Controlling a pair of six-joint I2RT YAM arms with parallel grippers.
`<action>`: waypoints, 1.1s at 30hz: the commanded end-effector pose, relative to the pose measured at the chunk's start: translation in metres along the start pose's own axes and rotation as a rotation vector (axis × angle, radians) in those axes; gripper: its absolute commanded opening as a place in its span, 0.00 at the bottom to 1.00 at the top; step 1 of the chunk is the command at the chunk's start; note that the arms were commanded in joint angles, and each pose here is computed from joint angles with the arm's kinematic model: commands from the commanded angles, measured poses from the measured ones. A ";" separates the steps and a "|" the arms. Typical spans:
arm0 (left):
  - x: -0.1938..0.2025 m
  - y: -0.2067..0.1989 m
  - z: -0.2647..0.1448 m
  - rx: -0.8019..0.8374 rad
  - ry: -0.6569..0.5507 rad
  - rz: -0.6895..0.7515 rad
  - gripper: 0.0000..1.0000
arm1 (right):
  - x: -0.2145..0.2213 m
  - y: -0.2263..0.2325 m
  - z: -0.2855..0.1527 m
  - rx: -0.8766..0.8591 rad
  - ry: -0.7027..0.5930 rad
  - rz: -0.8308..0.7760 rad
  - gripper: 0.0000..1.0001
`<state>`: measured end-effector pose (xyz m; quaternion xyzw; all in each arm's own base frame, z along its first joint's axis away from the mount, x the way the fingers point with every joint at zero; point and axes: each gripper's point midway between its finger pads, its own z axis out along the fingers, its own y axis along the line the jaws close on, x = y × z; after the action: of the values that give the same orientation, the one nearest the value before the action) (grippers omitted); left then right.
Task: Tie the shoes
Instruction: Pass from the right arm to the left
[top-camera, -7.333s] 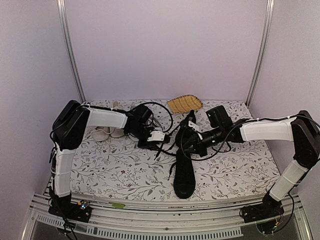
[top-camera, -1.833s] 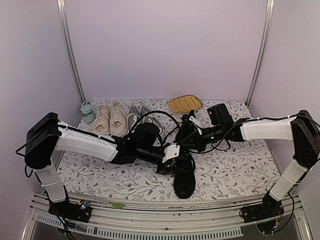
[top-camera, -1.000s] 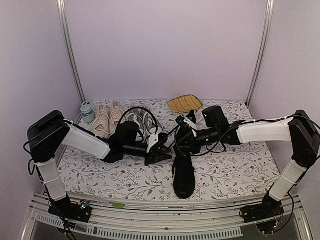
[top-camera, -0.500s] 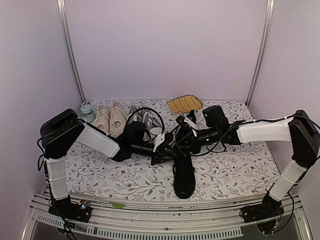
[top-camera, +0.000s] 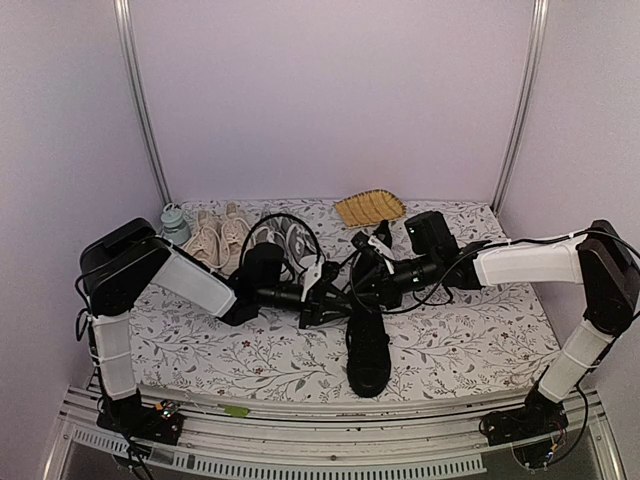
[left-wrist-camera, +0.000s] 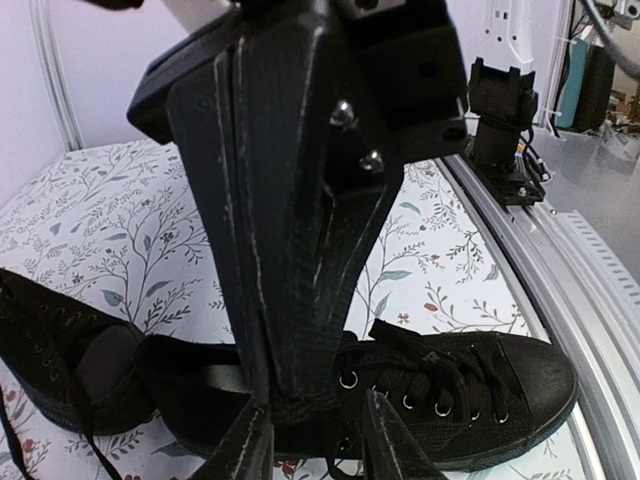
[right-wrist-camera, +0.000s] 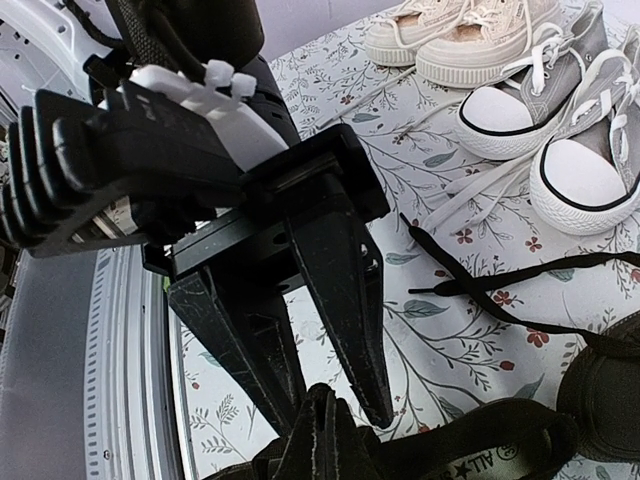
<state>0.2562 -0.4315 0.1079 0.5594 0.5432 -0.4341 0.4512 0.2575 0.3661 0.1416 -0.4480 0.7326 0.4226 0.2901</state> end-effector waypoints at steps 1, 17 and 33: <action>-0.018 -0.004 0.000 0.042 -0.079 0.041 0.32 | -0.012 0.005 -0.003 -0.016 -0.019 -0.030 0.00; -0.017 -0.001 0.003 0.013 -0.078 0.039 0.00 | -0.012 0.007 -0.004 -0.026 -0.011 -0.029 0.03; -0.010 0.007 0.000 -0.055 -0.056 0.016 0.00 | 0.047 0.027 -0.003 0.171 0.130 -0.081 0.43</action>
<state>0.2636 -0.4330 0.1154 0.5395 0.5428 -0.4322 0.4770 0.2223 0.3588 0.1316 -0.4698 0.7518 0.3569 0.2944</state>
